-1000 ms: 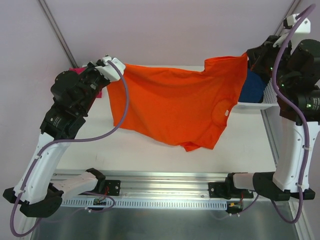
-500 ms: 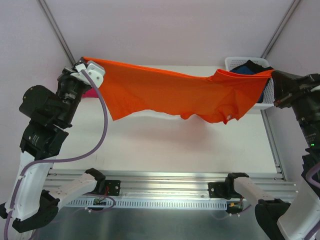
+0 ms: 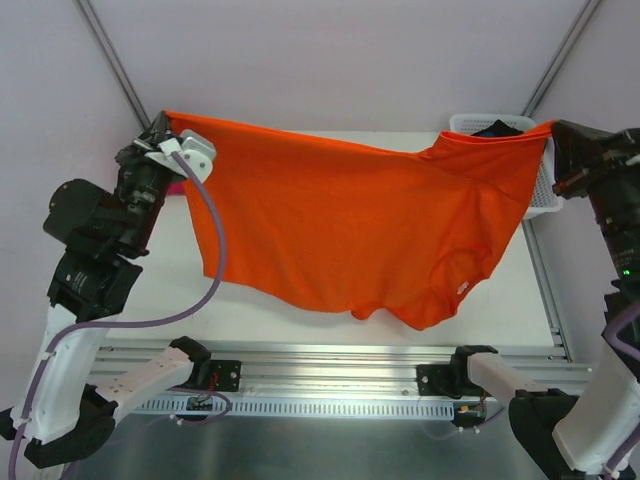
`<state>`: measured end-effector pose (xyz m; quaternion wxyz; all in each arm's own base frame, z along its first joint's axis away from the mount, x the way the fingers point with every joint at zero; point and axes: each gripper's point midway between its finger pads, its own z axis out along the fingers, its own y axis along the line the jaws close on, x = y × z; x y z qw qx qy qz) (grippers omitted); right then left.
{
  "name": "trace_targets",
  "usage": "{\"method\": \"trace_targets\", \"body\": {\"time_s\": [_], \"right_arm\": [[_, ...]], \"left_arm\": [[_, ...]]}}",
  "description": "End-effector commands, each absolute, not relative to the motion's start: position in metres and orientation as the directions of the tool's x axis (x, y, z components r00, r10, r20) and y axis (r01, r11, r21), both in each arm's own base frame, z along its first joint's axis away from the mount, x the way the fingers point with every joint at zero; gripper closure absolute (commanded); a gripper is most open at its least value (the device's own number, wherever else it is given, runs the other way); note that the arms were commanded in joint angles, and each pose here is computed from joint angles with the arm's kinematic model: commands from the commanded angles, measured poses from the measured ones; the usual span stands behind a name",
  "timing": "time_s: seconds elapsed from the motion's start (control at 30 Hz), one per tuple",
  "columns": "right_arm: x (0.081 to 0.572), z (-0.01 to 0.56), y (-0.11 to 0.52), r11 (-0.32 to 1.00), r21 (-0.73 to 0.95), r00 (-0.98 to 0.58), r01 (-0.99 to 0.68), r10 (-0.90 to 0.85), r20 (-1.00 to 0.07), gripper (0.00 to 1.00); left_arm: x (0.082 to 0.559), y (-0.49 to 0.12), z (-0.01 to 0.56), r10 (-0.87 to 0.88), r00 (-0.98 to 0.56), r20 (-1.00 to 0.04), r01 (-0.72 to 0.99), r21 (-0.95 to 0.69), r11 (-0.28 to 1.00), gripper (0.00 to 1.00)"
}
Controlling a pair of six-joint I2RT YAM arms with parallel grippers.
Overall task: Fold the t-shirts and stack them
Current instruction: Flatten the tshirt out
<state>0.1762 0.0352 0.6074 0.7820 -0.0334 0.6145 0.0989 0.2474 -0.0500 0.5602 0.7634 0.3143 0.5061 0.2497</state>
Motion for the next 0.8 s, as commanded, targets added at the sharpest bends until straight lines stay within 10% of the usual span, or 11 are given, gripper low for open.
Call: {"method": "trace_targets", "body": {"time_s": [0.0, 0.77], "right_arm": [[0.231, 0.604, 0.028, 0.989, 0.031, 0.211, -0.142, 0.061, -0.976, 0.99], [0.227, 0.591, 0.015, 0.997, 0.046, 0.179, -0.065, 0.057, -0.982, 0.99]], "left_arm": [[0.267, -0.065, 0.561, 0.701, 0.401, -0.589, -0.079, 0.74, 0.667, 1.0], [0.281, -0.03, 0.573, 0.646, 0.314, -0.696, -0.174, 0.627, 0.76, 1.0]]}}
